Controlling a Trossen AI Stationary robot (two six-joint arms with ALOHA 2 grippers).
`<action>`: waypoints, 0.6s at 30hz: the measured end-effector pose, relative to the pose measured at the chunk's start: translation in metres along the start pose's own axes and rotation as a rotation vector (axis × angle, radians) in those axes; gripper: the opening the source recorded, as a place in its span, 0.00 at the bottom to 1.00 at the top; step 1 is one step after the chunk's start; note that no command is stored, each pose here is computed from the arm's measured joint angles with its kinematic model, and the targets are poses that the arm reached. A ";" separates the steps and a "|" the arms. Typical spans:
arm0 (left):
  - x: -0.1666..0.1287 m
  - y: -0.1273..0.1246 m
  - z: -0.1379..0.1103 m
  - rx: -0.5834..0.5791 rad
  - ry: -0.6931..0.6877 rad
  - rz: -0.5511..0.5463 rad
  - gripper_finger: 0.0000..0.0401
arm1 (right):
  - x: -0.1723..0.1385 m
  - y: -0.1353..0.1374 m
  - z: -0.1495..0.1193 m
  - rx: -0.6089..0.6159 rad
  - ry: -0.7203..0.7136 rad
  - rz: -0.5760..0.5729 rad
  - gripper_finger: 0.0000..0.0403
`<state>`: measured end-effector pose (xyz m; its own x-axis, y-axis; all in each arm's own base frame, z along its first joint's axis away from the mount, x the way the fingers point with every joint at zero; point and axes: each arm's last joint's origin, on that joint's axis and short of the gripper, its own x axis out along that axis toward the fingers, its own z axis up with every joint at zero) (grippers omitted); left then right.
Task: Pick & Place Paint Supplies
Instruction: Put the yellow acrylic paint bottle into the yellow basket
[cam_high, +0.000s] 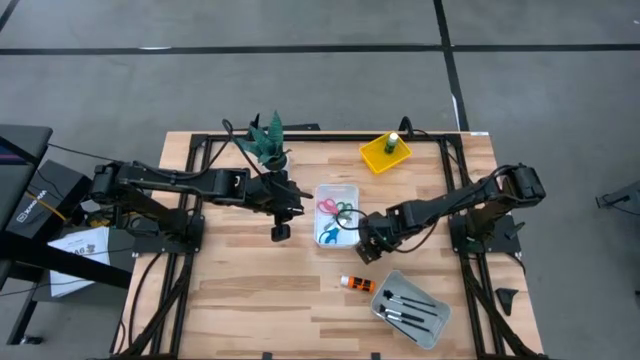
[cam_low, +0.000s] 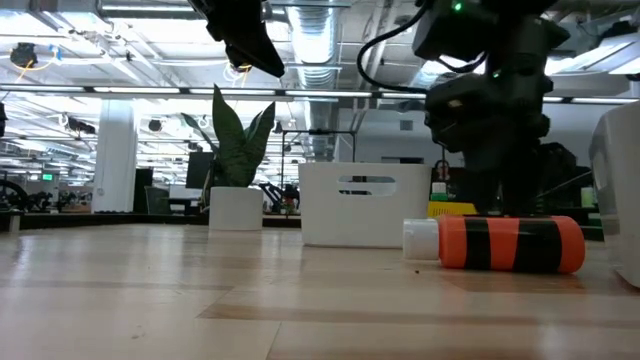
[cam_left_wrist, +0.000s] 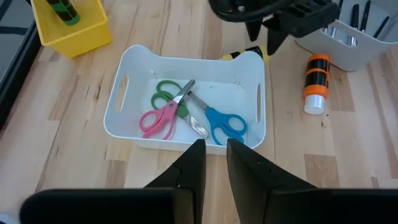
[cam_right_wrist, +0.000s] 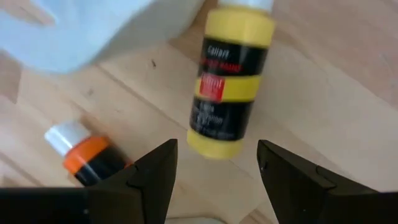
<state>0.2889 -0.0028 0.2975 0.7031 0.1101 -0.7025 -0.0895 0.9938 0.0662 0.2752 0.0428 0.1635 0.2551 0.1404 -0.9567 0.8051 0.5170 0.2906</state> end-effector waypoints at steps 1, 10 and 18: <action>0.000 0.000 0.000 0.000 0.000 0.000 0.14 | 0.001 -0.001 0.001 0.011 -0.004 0.002 0.54; 0.000 0.000 0.000 0.001 -0.001 0.000 0.14 | 0.009 -0.007 0.000 0.048 -0.001 0.028 0.54; 0.000 0.000 0.000 0.025 -0.001 0.000 0.14 | 0.009 -0.006 0.000 0.048 0.005 0.037 0.54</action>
<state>0.2888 -0.0028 0.2977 0.7037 0.1100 -0.7019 -0.0719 0.9939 0.0837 0.2725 0.0408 0.1532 0.2824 0.1631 -0.9453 0.8201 0.4701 0.3261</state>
